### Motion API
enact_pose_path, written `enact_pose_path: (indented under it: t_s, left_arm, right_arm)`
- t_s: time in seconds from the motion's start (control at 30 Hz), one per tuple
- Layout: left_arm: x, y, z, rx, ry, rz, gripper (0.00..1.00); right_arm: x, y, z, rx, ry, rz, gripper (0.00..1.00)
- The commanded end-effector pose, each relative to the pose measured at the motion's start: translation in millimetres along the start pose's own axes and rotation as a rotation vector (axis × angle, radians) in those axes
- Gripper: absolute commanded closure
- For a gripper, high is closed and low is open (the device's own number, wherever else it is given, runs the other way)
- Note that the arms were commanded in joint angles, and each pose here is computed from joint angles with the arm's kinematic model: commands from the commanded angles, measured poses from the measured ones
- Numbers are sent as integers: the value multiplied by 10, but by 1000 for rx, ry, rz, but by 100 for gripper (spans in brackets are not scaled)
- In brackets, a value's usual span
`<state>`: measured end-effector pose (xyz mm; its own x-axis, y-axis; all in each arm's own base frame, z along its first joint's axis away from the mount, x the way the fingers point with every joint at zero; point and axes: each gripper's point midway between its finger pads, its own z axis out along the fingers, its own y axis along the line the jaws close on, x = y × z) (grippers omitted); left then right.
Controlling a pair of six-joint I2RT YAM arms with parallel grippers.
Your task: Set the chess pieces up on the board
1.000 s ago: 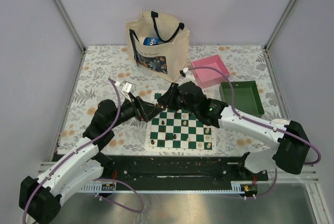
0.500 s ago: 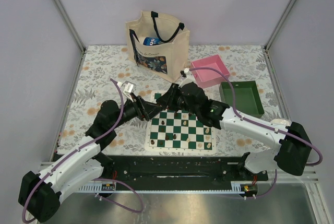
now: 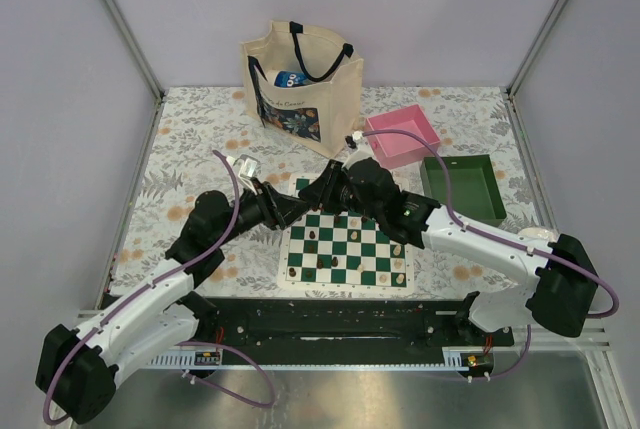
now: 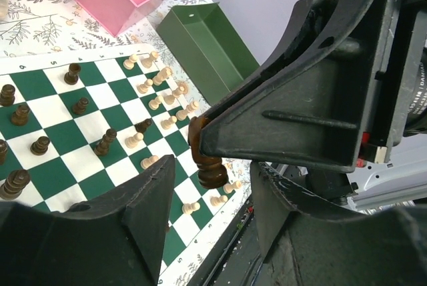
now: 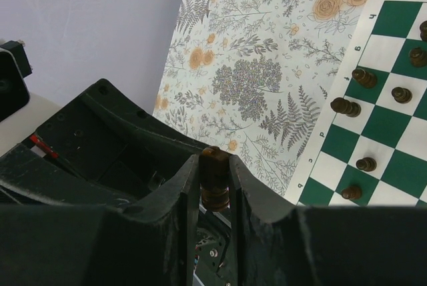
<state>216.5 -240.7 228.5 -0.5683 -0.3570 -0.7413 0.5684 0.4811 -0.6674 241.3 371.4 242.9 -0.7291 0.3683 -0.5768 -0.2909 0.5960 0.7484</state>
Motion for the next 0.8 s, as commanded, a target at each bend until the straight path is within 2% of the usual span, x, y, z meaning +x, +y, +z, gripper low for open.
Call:
enact_pose_path:
  t_s: [0.0, 0.17, 0.43, 0.6, 0.7, 0.77]
  left_arm:
    - [-167, -85, 35, 26, -61, 44, 50]
    - [-205, -69, 24, 13, -80, 51, 53]
    - [-202, -51, 18, 0, -77, 60, 74]
    - [-186, -5, 10, -29, -55, 90, 94]
    - [-140, 51, -9, -60, -14, 137, 99]
    - [-119, 32, -38, -49, 11, 186, 99]
  right_arm:
    - [-112, 201, -87, -78, -29, 10, 75]
    - [-89, 206, -86, -84, -18, 9, 75]
    - [-62, 198, -100, -92, -10, 3, 74]
    - [-60, 210, -138, -113, -14, -22, 58]
    - [-74, 211, -179, -108, -11, -61, 51]
    - [-122, 208, -222, -106, -18, -80, 50]
